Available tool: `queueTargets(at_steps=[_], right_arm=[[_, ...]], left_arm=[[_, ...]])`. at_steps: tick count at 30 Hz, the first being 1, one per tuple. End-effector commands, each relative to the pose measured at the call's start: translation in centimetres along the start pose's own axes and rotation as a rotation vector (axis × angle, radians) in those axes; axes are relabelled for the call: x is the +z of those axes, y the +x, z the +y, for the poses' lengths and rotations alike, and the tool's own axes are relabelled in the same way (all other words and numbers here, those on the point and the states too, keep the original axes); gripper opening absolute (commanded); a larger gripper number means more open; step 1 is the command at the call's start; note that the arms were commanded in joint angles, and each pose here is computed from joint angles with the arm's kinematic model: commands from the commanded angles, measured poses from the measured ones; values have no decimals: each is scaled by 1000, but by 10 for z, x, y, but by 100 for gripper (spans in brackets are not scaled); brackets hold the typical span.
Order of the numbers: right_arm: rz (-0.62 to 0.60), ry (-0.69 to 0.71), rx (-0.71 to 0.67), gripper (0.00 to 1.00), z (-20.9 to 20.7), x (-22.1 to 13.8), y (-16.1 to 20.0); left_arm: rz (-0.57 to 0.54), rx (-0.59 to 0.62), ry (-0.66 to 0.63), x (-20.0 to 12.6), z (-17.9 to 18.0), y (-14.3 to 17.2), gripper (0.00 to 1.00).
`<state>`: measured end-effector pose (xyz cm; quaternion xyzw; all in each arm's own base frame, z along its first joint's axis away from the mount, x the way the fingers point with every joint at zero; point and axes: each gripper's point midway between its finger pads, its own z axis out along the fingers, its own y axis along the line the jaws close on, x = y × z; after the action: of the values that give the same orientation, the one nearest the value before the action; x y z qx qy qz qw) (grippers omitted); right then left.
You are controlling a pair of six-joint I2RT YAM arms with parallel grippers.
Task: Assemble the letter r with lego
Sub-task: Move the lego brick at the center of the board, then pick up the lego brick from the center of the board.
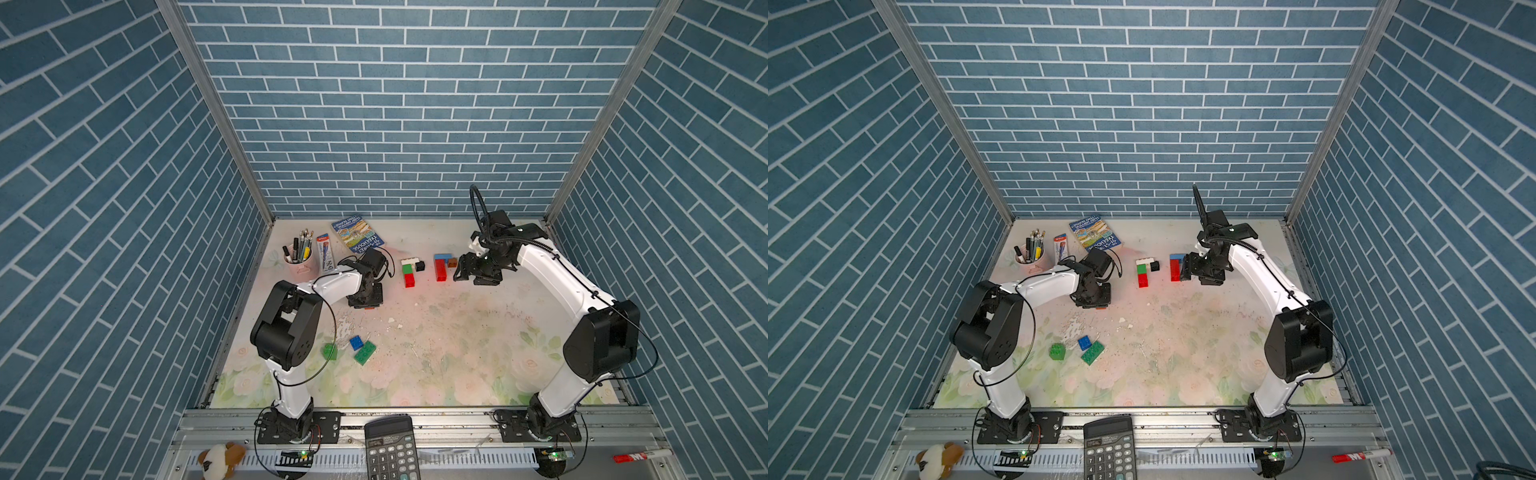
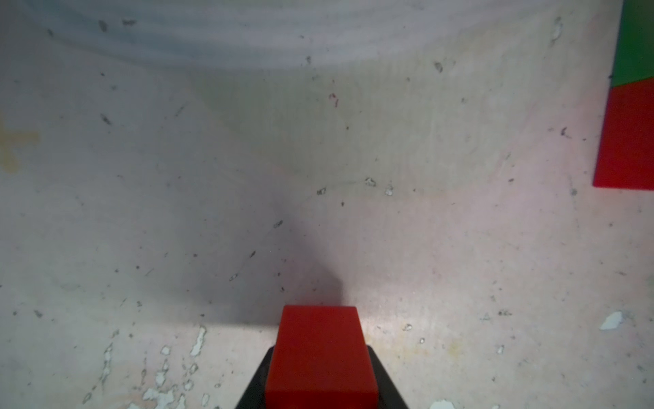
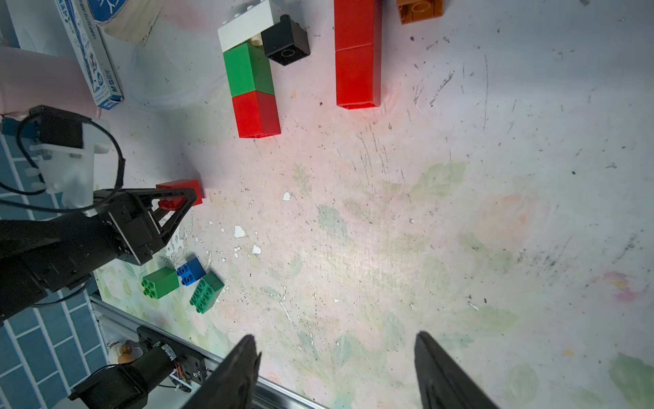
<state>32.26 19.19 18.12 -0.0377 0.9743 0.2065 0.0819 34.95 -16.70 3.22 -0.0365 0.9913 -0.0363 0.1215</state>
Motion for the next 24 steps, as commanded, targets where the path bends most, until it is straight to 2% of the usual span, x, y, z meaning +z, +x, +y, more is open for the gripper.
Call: queueTargets(at_steps=[1, 5, 13, 18, 24], right_arm=[[-11, -8, -23, 72, 1, -12, 9], [-10, -7, -29, 73, -1, -15, 15], [5, 0, -52, 77, -3, -20, 26], [11, -12, -59, 80, -2, -19, 28], [19, -44, -76, 82, 4, -16, 25]], left_arm=[[3, -21, -15, 3, -2, -2, 35], [5, -22, -12, 6, -6, -3, 40], [-37, -19, -17, -12, -4, -9, 80], [-80, -31, -39, -42, 11, 0, 86], [-133, -50, -85, -88, 46, 35, 91]])
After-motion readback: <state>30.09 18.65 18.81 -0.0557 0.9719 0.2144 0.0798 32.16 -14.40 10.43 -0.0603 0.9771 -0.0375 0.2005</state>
